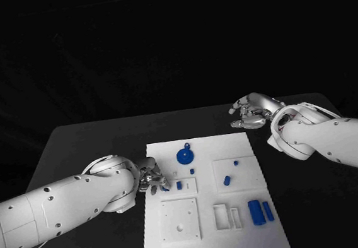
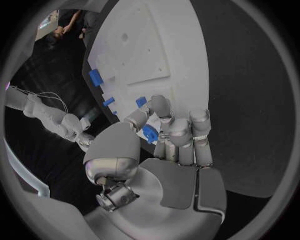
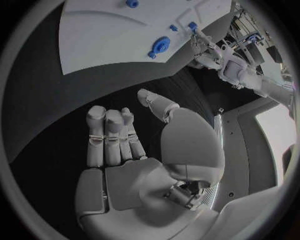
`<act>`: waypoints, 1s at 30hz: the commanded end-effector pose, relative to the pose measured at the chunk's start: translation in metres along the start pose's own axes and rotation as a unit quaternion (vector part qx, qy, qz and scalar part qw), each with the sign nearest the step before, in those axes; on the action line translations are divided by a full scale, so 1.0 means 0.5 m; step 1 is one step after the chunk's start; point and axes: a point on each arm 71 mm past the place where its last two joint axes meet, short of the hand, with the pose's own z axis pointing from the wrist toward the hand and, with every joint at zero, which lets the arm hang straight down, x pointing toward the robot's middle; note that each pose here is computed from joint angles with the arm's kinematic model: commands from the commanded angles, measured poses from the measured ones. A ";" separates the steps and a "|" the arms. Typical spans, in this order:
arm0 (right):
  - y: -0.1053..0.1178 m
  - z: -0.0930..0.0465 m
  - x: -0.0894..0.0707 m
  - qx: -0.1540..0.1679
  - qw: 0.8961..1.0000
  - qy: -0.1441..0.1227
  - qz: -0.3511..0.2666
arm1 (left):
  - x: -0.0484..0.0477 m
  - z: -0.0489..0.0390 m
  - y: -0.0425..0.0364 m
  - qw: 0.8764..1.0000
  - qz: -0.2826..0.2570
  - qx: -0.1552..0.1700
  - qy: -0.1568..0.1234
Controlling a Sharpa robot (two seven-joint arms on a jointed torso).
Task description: Assemble the parts on the task board
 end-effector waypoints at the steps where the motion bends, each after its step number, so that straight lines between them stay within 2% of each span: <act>1: 0.001 0.000 0.002 -0.002 1.000 0.006 0.000 | 0.013 0.003 0.006 1.000 0.009 -0.008 0.021; 9: 0.002 0.001 0.003 -0.002 1.000 0.006 0.001 | 0.013 0.005 0.004 1.000 0.010 -0.007 0.022; 21: 0.001 0.001 0.003 -0.002 1.000 0.006 0.001 | 0.015 0.008 -0.007 1.000 0.012 0.001 0.023; 30: 0.002 0.001 0.004 -0.002 1.000 0.008 0.001 | 0.014 0.009 -0.007 1.000 0.011 0.001 0.020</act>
